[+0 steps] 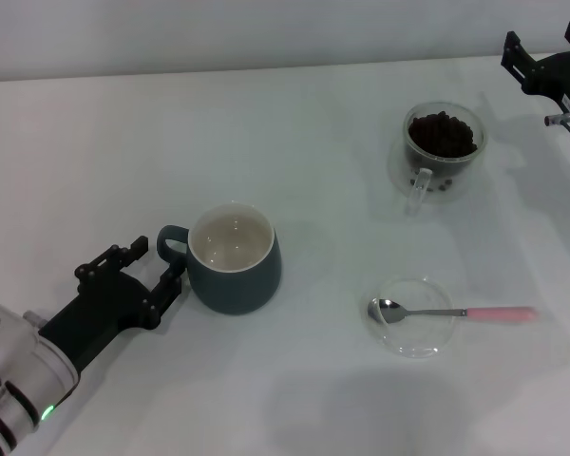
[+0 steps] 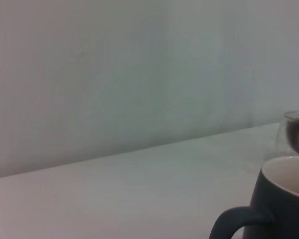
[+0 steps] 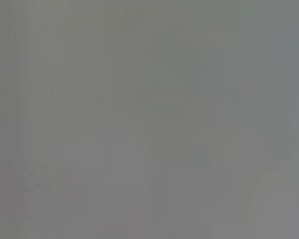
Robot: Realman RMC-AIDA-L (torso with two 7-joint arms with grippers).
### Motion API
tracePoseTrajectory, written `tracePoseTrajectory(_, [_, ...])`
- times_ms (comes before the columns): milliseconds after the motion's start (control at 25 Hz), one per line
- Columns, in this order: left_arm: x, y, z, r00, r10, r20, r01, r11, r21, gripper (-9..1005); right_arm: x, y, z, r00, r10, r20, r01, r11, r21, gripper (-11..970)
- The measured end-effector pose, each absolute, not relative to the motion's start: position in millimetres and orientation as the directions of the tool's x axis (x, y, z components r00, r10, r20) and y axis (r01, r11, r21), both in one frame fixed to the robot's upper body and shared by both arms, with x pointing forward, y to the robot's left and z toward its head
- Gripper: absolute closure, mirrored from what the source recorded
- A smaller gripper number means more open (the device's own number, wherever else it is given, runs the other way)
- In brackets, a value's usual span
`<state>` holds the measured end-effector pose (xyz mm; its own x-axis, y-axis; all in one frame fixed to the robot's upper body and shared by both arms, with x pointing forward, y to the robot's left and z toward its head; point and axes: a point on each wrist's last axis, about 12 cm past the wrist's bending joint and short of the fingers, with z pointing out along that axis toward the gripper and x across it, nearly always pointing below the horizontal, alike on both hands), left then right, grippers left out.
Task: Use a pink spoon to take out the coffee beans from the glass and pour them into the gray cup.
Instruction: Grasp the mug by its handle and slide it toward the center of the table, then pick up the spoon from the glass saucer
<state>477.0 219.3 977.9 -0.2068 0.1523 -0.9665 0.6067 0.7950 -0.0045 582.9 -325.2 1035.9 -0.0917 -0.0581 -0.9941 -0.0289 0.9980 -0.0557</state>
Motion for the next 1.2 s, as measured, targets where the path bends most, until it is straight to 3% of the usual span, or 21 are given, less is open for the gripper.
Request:
tracePoseTrajectory(80, [475.5, 220.0, 977.3, -0.209, 0.150, -0.966, 0.604, 0.797, -0.007, 448, 582.6, -325.4, 1035.7, -0.092, -0.058, -0.994, -0.028, 0.998, -0.056, 150])
tracePoseTrajectory(360, [466.4, 226.7, 976.5, -0.210, 0.105, -0.972, 0.571, 0.820, -0.034, 448, 580.2, -326.3, 1035.3, -0.084, -0.033, -0.996, -0.021, 0.999, -0.031, 156])
tracePoseTrajectory(720, [449.8, 244.9, 982.0, -0.149, 0.001, -0.989, 0.501, 0.862, -0.075, 447, 566.3, -348.1, 1032.1, -0.074, 0.125, -0.989, 0.041, 0.992, 0.122, 164])
tracePoseTrajectory(1200, [457.0, 264.9, 989.6, -0.096, -0.092, -0.991, 0.360, 0.925, -0.121, 336, 512.8, -397.1, 1022.1, -0.045, 0.424, -0.904, 0.090, 0.903, 0.419, 175])
